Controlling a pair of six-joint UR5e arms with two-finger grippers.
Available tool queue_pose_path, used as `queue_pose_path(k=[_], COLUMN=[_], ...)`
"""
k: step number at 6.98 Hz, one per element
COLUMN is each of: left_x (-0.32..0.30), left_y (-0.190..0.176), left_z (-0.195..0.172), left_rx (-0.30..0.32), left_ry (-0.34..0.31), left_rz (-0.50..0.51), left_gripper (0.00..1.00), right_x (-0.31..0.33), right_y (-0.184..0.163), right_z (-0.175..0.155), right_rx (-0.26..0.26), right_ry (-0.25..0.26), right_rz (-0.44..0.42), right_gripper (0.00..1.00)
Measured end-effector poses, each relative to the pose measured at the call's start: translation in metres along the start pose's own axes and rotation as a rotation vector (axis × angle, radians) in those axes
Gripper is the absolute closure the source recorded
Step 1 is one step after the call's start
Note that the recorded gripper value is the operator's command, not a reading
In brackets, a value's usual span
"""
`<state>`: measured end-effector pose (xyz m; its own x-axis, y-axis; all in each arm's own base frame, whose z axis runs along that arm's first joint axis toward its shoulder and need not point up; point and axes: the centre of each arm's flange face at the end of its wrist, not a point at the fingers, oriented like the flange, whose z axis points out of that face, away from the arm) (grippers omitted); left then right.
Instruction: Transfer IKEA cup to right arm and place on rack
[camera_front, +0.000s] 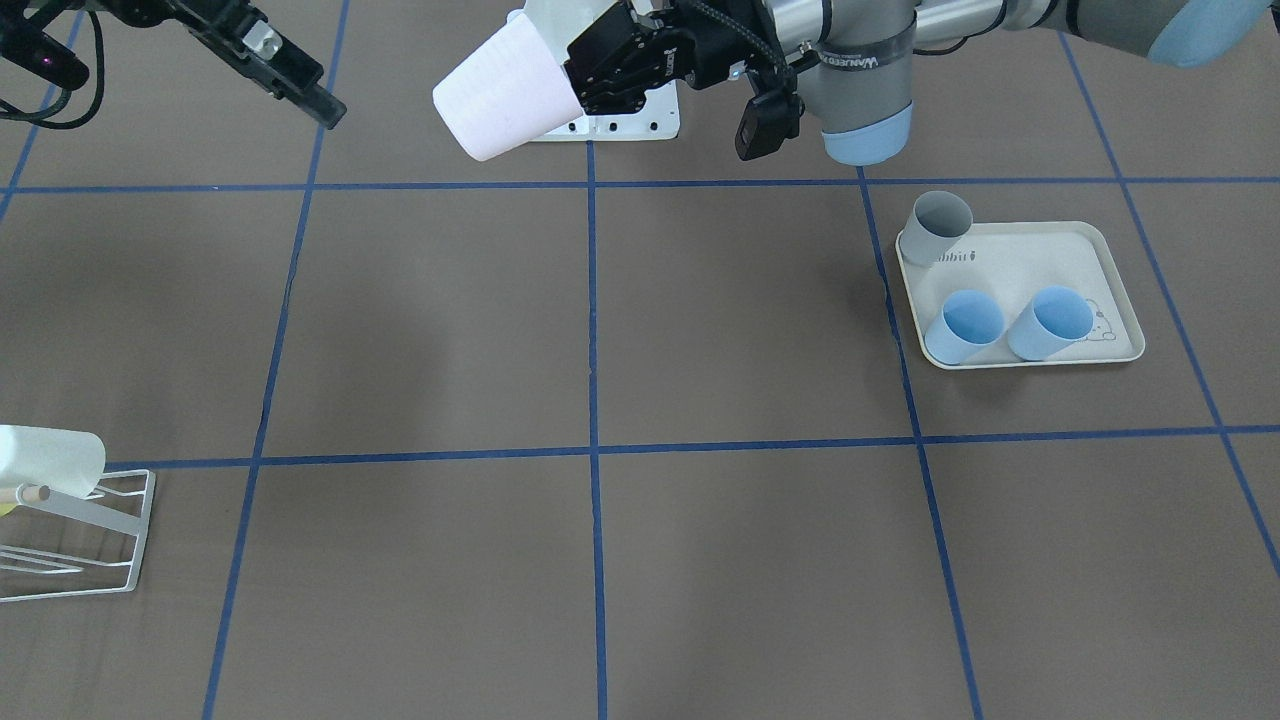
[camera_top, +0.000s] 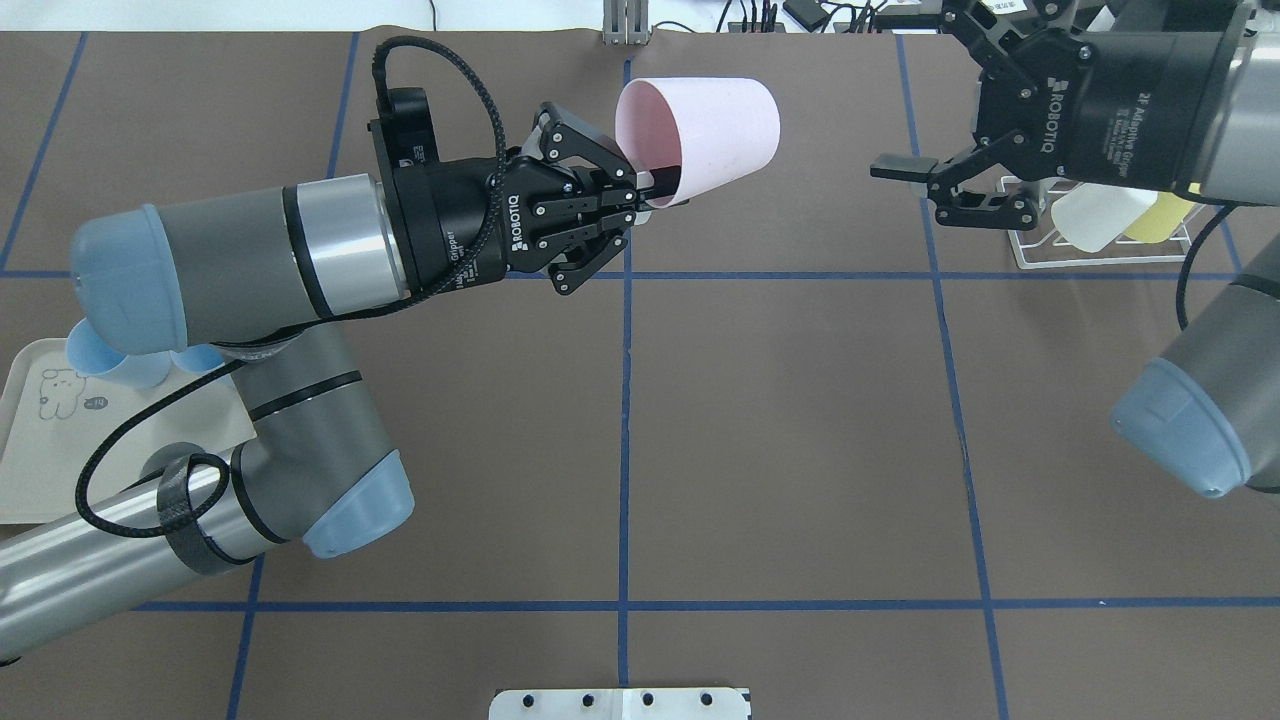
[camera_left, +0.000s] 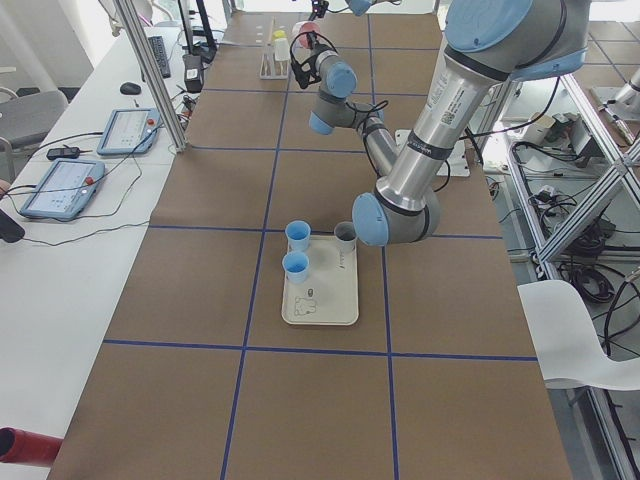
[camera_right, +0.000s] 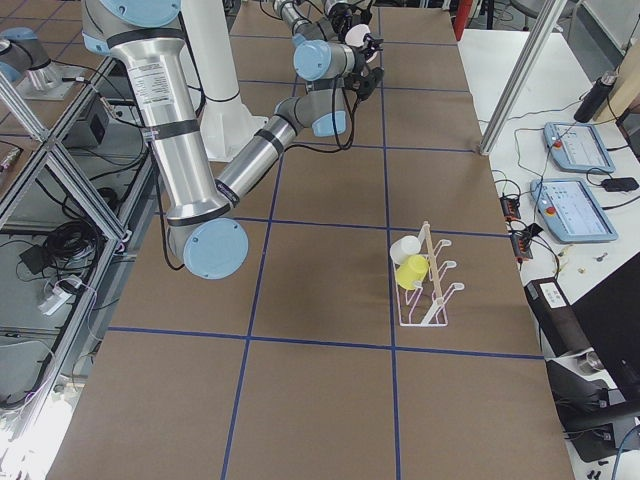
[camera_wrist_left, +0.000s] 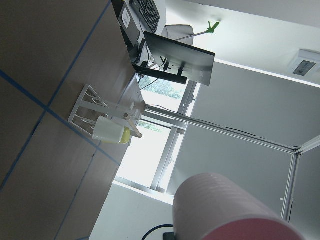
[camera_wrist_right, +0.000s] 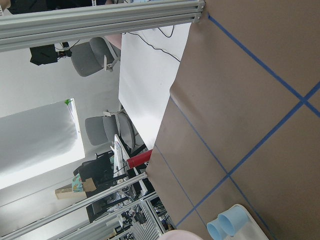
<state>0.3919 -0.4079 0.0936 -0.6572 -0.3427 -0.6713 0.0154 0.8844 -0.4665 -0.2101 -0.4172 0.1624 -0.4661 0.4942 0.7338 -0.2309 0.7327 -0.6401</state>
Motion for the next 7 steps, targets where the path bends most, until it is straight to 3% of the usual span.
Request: queue_pose_path(k=[5, 7], left_x=[-0.015, -0.019], left_y=[0.011, 0.013], left_z=[-0.008, -0.011], left_rx=[-0.125, -0.161], left_ry=[0.089, 0.116], left_rz=[-0.128, -0.150], left_gripper=[1.00, 1.00], right_x=[-0.007, -0.003], right_y=[0.030, 0.037], right_z=[0.019, 0.019], right_rx=[-0.080, -0.149], right_ry=[-0.014, -0.046], right_rz=[0.044, 0.085], right_gripper=[0.00, 0.00])
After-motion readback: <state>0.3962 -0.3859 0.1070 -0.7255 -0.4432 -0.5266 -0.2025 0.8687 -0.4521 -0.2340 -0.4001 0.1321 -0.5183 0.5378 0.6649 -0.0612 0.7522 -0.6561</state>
